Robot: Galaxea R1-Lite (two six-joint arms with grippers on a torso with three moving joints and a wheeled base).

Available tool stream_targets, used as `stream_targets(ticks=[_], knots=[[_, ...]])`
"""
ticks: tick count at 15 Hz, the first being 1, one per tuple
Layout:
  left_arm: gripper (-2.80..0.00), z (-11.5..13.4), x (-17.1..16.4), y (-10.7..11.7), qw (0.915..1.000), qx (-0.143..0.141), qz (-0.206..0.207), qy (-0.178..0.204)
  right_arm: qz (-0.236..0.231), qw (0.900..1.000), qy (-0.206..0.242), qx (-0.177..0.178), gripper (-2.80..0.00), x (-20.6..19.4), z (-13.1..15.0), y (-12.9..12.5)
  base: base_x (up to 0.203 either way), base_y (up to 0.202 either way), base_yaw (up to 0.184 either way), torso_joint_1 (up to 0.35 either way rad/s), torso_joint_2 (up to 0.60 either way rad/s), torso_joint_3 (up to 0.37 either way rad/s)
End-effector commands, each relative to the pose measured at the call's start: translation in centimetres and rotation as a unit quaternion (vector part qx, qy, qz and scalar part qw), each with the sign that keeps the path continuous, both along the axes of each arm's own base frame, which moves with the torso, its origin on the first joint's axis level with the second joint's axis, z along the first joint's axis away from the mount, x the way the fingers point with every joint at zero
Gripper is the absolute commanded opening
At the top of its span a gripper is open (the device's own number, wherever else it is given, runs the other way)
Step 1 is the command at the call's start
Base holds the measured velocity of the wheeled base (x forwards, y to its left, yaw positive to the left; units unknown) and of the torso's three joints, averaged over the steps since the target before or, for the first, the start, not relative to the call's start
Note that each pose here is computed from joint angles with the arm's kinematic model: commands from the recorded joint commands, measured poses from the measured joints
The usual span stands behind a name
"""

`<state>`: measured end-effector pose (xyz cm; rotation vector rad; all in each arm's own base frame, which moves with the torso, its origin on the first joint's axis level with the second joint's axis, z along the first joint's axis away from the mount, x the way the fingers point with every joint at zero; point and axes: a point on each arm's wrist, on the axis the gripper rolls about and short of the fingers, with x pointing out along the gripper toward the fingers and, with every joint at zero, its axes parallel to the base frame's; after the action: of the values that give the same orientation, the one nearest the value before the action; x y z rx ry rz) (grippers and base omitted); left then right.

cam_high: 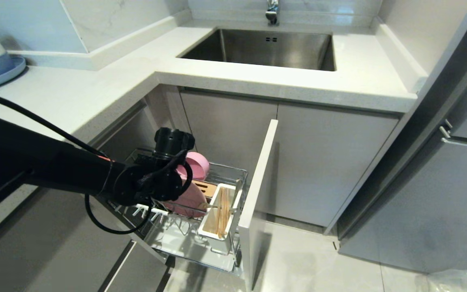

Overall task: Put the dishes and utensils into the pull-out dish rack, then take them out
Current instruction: Pick up the plate and place it in the cupboard

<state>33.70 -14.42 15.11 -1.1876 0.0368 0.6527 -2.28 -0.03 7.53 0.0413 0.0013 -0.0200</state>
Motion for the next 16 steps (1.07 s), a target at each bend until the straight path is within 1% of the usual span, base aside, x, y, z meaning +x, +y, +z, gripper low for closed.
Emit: stream_targets(ticks=[1, 5, 11, 16], knots=[[-2.8, -0.33, 0.19, -0.04, 1.0, -0.001, 0.004, 0.0, 0.0, 1.0, 0.001, 0.0, -2.8, 0.01, -0.04, 0.0, 0.0, 0.0, 0.0, 0.0, 0.0, 0.0], [-2.8, -0.66, 0.56, -0.12, 0.9999, 0.006, 0.006, 0.014, 0.0, 1.0, 0.001, 0.0, -2.8, 0.01, -0.04, 0.0, 0.0, 0.0, 0.0, 0.0, 0.0, 0.0], [-2.8, -0.72, 0.54, -0.12, 0.9998, 0.006, 0.006, 0.016, 0.0, 1.0, 0.001, 0.0, -2.8, 0.01, -0.04, 0.0, 0.0, 0.0, 0.0, 0.0, 0.0, 0.0], [-2.8, -0.76, 0.34, -0.02, 0.9996, 0.011, 0.006, 0.025, 0.0, 1.0, 0.001, 0.0, -2.8, 0.01, -0.04, 0.0, 0.0, 0.0, 0.0, 0.0, 0.0, 0.0]])
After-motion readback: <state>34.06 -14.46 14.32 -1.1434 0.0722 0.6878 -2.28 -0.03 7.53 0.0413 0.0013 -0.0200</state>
